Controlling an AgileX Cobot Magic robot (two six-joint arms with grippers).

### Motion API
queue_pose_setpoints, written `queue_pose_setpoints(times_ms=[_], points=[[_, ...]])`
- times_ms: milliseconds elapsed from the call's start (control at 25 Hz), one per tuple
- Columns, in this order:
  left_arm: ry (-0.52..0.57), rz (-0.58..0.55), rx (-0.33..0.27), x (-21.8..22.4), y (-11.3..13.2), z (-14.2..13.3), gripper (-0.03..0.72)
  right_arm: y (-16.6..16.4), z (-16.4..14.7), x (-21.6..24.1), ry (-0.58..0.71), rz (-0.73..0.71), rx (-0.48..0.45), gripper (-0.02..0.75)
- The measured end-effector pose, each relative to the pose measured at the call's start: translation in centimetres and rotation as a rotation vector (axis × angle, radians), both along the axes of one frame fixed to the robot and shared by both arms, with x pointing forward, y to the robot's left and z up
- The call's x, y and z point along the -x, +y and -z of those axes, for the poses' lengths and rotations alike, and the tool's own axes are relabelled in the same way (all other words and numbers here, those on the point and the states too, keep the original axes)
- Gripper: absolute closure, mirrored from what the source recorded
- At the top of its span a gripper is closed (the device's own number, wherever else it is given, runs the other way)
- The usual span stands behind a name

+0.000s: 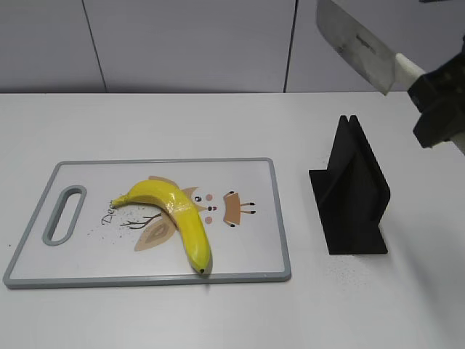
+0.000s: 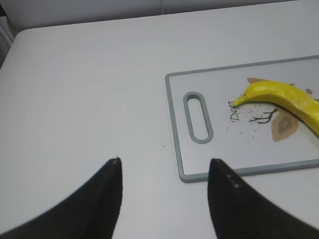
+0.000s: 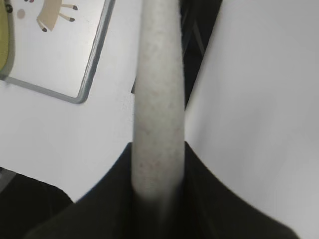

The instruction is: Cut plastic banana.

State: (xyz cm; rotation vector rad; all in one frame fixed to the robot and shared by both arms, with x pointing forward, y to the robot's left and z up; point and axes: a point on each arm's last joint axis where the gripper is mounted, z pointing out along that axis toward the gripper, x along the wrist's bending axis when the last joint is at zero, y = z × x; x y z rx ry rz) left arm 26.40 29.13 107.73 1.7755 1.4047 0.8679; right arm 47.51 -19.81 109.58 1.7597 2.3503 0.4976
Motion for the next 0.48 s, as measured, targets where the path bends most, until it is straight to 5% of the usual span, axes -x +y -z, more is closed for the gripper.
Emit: queue_pose_setpoints(times_ms=[240,480], points=[[0.097,0.118,-0.091,-5.3,-0.5,-1.9,0.158,1.8,-0.4,-4.0,-0.006,-0.291,0.09,0.577],[0.184,0.366,-0.285,-11.7,-2.1,-3.3,0.158,3.5,1.1,-7.0,-0.014,-0.592,0.148,0.577]])
